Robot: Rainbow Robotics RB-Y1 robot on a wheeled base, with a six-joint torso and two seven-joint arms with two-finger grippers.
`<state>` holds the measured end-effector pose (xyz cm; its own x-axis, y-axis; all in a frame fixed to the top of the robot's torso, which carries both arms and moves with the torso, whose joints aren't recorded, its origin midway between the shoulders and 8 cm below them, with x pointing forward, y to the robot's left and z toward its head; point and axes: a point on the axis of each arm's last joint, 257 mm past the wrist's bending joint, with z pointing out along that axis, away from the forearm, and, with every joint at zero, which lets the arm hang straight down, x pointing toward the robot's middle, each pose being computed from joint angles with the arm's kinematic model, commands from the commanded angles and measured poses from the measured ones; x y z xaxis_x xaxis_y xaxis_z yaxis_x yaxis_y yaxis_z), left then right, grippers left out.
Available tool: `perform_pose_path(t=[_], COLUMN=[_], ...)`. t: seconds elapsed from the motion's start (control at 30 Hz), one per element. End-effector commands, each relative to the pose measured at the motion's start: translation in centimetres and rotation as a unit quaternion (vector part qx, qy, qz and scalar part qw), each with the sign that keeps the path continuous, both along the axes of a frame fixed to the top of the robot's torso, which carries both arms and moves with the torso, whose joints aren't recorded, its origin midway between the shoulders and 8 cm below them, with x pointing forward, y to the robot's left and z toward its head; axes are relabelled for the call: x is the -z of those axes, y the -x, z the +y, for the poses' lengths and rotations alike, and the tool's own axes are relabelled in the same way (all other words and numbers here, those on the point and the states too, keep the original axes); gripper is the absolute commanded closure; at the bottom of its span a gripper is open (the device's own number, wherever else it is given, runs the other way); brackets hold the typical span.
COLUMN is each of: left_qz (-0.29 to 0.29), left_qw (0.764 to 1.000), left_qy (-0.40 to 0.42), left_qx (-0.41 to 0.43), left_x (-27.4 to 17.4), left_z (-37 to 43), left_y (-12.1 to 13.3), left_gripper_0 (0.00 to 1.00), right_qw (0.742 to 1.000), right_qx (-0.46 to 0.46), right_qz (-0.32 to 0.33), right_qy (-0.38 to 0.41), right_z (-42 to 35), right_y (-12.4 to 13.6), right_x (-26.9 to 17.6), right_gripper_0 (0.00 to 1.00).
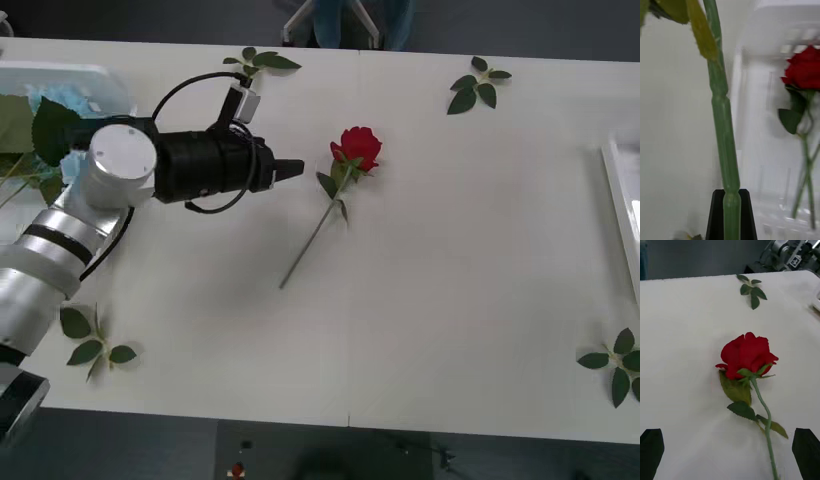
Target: Put the red flowers into the right box and the blue flowers into the left box
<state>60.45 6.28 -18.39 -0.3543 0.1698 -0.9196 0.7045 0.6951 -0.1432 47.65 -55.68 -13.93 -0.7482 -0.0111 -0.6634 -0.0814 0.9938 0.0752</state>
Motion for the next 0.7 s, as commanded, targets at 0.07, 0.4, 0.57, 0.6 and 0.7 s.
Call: perform_pose_path(t=[0.07,0.4,0.57,0.6,0.7], left_qz=[-0.003,0.052,0.057,0.054,0.048], left_qw=[0.999,0.995,0.991,0.991,0.988], left_qy=[-0.021,-0.058,-0.088,-0.095,-0.115], left_qx=[-0.033,-0.066,-0.080,-0.082,-0.089], left_x=[-2.2,0.3,1.7,1.8,2.3], left_z=[-1.7,-5.6,-7.1,-7.4,-8.2], left_y=[-2.0,-1.4,-1.1,-1.0,-0.9], left_gripper_0=[0.00,0.00,0.00,0.00,0.00], right_qw=[0.996,0.988,0.988,0.988,0.988], right_qx=[0.073,0.127,0.133,0.133,0.132], right_qz=[-0.015,-0.039,-0.046,-0.047,-0.049], right_qy=[0.046,0.072,0.069,0.069,0.065], right_z=[-6.9,-11.5,-11.6,-11.7,-11.4], right_y=[0.6,1.6,1.4,1.4,1.2], right_x=[-2.1,-0.5,-0.3,-0.3,-0.4], right_gripper_0=[1.00,0.99,0.05,0.00,0.00])
